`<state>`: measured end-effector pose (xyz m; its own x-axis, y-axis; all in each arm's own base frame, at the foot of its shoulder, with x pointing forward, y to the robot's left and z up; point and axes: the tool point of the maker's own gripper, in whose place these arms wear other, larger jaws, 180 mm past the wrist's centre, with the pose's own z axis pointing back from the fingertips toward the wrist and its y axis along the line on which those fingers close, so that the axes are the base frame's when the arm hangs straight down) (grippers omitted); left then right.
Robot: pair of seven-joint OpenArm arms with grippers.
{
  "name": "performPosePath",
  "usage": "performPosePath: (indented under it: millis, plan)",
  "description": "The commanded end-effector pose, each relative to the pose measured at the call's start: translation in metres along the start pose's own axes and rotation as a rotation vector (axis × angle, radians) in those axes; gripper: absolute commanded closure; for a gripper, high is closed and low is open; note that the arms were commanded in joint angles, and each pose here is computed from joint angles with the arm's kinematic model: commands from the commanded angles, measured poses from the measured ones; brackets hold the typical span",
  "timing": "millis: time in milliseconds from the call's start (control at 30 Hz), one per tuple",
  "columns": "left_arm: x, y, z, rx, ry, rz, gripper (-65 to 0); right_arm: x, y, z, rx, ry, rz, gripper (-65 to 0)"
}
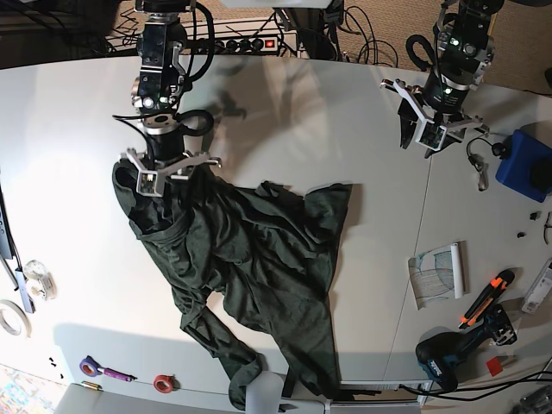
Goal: Layout the t-shirt on the table in an organized manner, then fold the t-shirt properly
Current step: 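Grasp the collar edge of the green shirt with the right gripper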
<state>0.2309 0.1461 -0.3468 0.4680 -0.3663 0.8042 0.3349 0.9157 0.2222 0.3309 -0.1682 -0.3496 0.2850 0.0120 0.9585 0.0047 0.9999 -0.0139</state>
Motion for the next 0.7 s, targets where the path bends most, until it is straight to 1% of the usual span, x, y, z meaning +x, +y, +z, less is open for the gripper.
performPosePath:
  millis: [0,67,100,200,267,333,400,433,467,533,567,600,667]
  plan:
    - [0.012,0.003,0.001,0.007,-0.046,-0.009,-26.0,0.027,0.0,-0.001,0.006,-0.077,0.006,-7.0]
    - [0.013,0.004,0.001,0.007,-0.049,-0.01,-26.0,0.041,0.004,0.003,0.024,-0.105,0.018,-1.0]
    - [0.014,0.004,0.001,0.006,-0.052,-0.006,-26.0,0.049,0.004,0.005,0.03,-0.12,0.03,0.0]
    - [0.019,0.003,-0.001,-0.005,-0.065,0.022,-26.0,0.068,0.0,0.012,0.046,-0.158,0.082,0.0]
    - [0.022,0.004,-0.003,-0.006,-0.075,0.026,-26.0,0.076,-0.005,0.019,0.046,-0.166,0.122,0.0]
    - [0.027,0.006,-0.004,-0.005,-0.088,0.03,-26.0,0.076,-0.009,0.023,0.047,-0.147,0.152,0.0]
    - [0.033,0.004,-0.006,-0.022,-0.103,0.044,-26.0,0.066,-0.01,0.025,0.047,-0.107,0.158,0.0]
    - [0.036,0.002,-0.007,-0.039,-0.111,0.045,-26.0,0.06,-0.011,0.027,0.047,-0.085,0.157,-2.3]
    - [0.038,-0.001,-0.007,-0.057,-0.118,0.042,-26.0,0.055,-0.01,0.028,0.048,-0.071,0.157,-9.6]
    - [0.041,-0.003,-0.008,-0.077,-0.125,0.051,-26.0,0.05,-0.012,0.031,0.041,-0.057,0.161,-27.5]
    - [0.042,-0.003,-0.008,-0.077,-0.127,0.05,-26.0,0.049,-0.016,0.032,0.022,-0.052,0.167,-33.0]
    - [0.042,-0.003,-0.008,-0.077,-0.127,0.051,-26.0,0.048,-0.02,0.032,-0.001,-0.048,0.174,-34.9]
    - [0.041,-0.003,-0.008,-0.077,-0.126,0.051,-26.0,0.043,-0.027,0.031,-0.036,-0.038,0.166,-35.0]
